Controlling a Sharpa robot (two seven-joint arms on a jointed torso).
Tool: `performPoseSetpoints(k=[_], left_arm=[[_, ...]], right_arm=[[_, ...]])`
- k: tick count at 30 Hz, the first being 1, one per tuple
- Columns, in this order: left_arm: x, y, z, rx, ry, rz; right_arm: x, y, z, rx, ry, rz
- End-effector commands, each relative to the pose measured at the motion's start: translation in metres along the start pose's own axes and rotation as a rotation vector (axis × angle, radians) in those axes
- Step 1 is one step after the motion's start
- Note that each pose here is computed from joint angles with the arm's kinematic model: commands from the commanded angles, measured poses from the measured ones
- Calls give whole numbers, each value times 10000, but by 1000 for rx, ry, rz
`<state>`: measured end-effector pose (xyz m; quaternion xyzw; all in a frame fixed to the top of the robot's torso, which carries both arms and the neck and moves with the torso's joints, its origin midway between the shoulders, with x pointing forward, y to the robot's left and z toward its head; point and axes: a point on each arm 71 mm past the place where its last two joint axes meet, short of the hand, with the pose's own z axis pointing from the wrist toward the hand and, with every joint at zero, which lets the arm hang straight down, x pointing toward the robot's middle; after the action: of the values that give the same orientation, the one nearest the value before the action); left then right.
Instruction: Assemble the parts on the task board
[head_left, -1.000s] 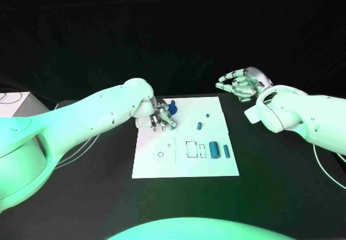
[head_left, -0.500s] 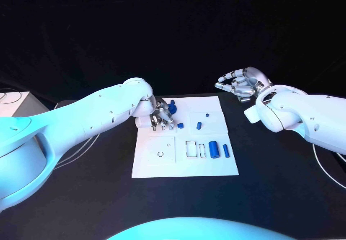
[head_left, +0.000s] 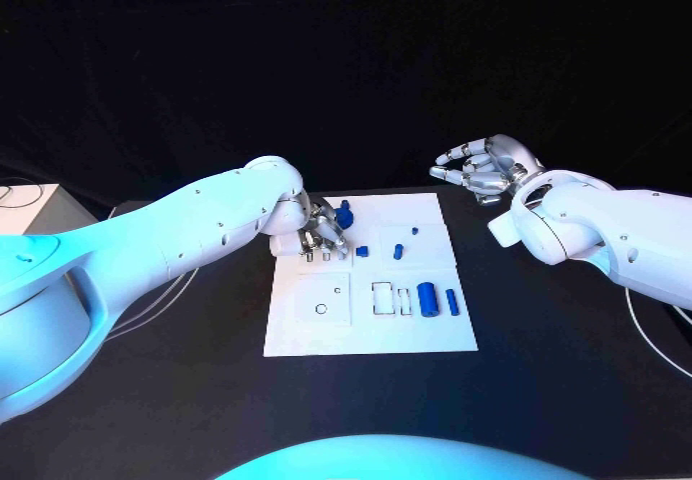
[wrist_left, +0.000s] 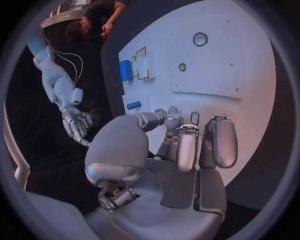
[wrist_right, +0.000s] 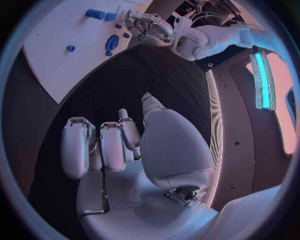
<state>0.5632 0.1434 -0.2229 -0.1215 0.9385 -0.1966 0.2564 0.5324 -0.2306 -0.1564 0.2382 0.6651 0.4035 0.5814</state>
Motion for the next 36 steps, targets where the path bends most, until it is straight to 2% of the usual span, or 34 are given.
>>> performPoseSetpoints(k=[1, 8, 11, 21, 28, 36], left_arm=[[11, -15, -4, 19, 11, -2], [12, -11, -26, 34, -9, -19], [12, 3, -46, 44, -24, -32], [10, 78, -161, 118, -100, -107], [64, 169, -270, 194, -150, -163], [198, 312, -418, 287, -187, -221]], right_arm=[[5, 3, 3, -1, 10, -3], [21, 10, 4, -9, 25, -25], [47, 23, 4, -22, 49, -66], [274, 117, 22, -79, 199, -388], [485, 208, 50, -87, 261, -595], [756, 340, 110, -104, 294, -750]])
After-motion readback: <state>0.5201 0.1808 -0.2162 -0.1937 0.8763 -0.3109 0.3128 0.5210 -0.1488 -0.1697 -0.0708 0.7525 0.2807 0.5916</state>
